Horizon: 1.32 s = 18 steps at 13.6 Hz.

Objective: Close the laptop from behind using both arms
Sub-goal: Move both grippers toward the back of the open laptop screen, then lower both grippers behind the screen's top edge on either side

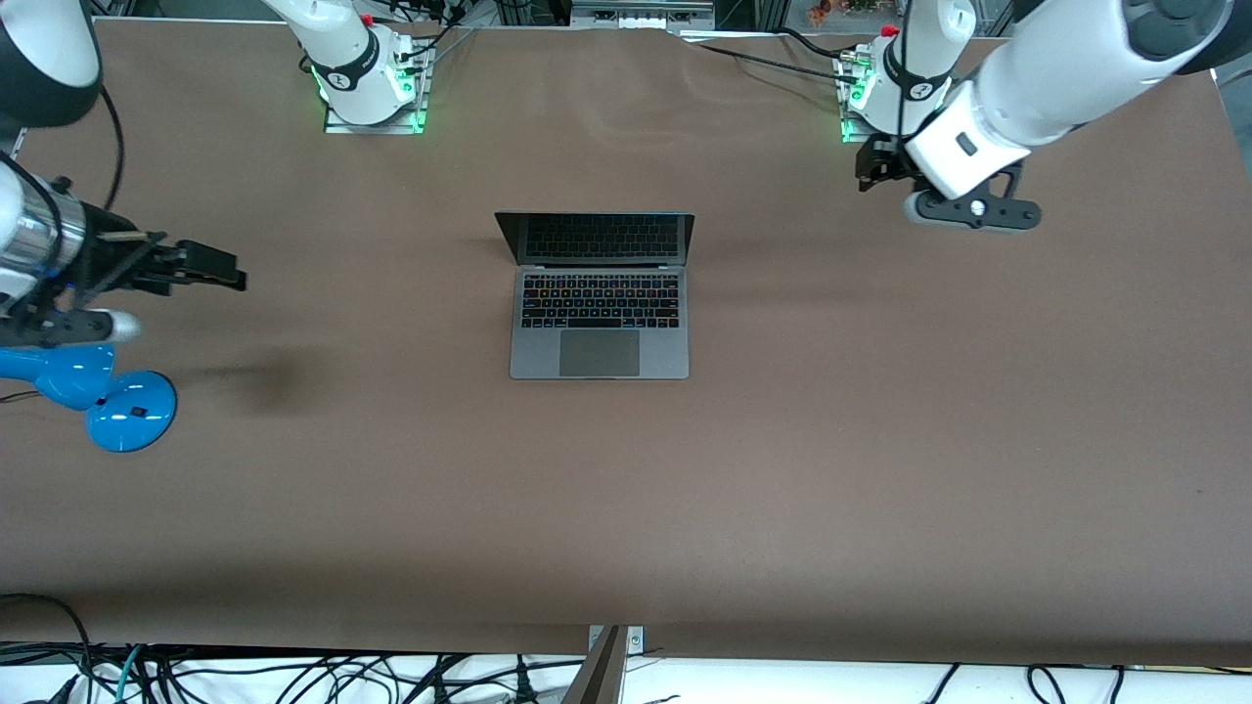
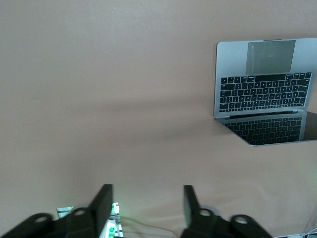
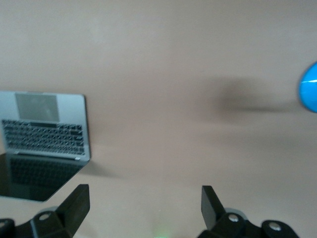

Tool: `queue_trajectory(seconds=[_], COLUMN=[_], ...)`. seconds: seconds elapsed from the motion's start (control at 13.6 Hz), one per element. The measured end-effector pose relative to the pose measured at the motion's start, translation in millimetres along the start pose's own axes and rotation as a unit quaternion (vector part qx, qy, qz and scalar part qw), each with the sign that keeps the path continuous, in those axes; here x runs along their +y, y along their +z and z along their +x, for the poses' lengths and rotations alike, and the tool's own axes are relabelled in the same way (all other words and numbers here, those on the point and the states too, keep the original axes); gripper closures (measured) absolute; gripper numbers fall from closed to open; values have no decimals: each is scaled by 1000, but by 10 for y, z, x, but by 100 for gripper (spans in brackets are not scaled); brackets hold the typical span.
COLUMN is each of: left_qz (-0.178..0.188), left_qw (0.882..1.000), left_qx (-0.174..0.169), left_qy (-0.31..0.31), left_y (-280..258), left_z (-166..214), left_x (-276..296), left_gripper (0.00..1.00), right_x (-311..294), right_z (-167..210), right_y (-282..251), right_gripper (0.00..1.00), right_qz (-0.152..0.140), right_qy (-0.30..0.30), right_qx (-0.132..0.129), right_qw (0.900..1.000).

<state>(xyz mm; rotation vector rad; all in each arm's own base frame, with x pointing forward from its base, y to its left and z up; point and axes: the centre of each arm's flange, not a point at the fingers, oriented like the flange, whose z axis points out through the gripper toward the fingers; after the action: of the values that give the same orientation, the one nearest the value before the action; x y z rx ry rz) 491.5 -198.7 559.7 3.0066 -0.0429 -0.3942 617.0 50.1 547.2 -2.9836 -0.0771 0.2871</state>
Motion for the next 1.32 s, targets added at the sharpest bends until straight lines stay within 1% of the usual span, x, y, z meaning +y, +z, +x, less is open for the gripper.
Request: queue_trajectory(seconds=[0.07,0.15,0.22,0.29,0.44,0.51,0.66,0.88,0.95,1.1,1.32], left_qz=[2,3,5,6,9,6,-3,-2,-1,1,-12], left_qw=[1000,1000,1000,1000,1000,1000,999,999,999,997,993], left_qx=[-3,-4,-6,-9,-18,-21,-31,-37,-39,-49,-77], left_qy=[-1,-4,-7,-8,-3,-4,-16,-29,-37,-56,-86], left_y=[44,88,135,189,298,346,440,599,658,800,1012], left_z=[-1,2,4,5,12,26,45,29,13,-13,22], left_x=[78,156,233,313,446,499,611,853,949,1125,1278], left_gripper=[52,52,57,67,92,99,99,99,99,99,99], right_x=[-25,-81,-153,-246,-497,-641,-1000,-1501,-1621,-1850,-2139], right_z=[34,62,83,96,115,121,97,51,33,-16,-86], right_y=[147,286,388,455,525,559,627,781,849,1013,1209], right_gripper=[0,0,0,0,0,0,1,2,2,2,2], right_qz=[15,32,44,51,55,57,59,62,60,51,38], right_qy=[-2,-5,-10,-17,-33,-29,2,43,48,40,37], right_qx=[-15,-29,-38,-42,-38,-33,-30,-35,-39,-46,-54], right_qw=[1000,999,998,998,997,997,998,997,996,997,997])
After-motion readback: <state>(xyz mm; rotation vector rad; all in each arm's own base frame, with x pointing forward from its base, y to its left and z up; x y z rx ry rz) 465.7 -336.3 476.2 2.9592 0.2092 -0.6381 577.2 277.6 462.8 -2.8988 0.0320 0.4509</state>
